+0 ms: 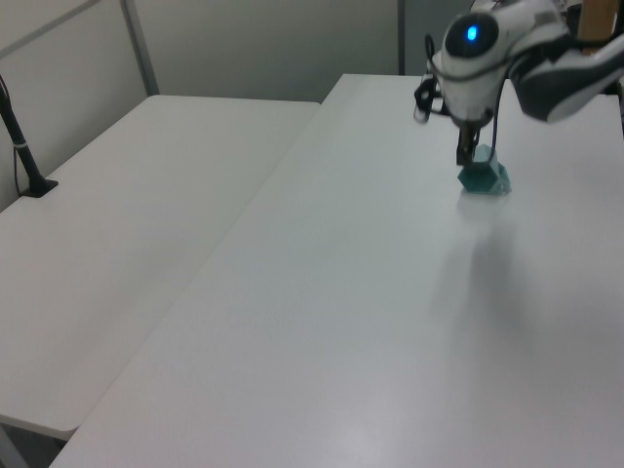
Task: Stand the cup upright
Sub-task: 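Move the open gripper down toward the teal cup lying on its side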
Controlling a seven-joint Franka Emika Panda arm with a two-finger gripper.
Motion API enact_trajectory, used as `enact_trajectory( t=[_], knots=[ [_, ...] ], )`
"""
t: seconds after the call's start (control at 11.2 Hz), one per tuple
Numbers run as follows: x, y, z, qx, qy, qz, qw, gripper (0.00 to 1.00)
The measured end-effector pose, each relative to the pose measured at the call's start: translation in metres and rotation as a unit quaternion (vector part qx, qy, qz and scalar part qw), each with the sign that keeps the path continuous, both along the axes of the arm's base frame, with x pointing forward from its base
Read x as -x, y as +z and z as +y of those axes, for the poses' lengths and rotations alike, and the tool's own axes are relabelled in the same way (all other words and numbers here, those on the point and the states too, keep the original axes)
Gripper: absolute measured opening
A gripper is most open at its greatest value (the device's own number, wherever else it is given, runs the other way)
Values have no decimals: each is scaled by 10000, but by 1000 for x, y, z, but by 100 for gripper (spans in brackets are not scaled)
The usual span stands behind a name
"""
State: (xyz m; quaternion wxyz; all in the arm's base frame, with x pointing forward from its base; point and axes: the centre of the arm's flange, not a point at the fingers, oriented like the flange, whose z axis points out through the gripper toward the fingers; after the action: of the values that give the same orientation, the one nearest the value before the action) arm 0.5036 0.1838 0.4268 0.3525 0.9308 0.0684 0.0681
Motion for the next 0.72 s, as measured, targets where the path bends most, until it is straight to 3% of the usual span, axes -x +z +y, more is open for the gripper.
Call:
enact_trajectory(
  t=[0.45,0.72],
  knots=[
    [0,-71,-9,760,-60,-78,9971,100],
    [1,-90,-32,885,-150,-196,9958,100]
  ],
)
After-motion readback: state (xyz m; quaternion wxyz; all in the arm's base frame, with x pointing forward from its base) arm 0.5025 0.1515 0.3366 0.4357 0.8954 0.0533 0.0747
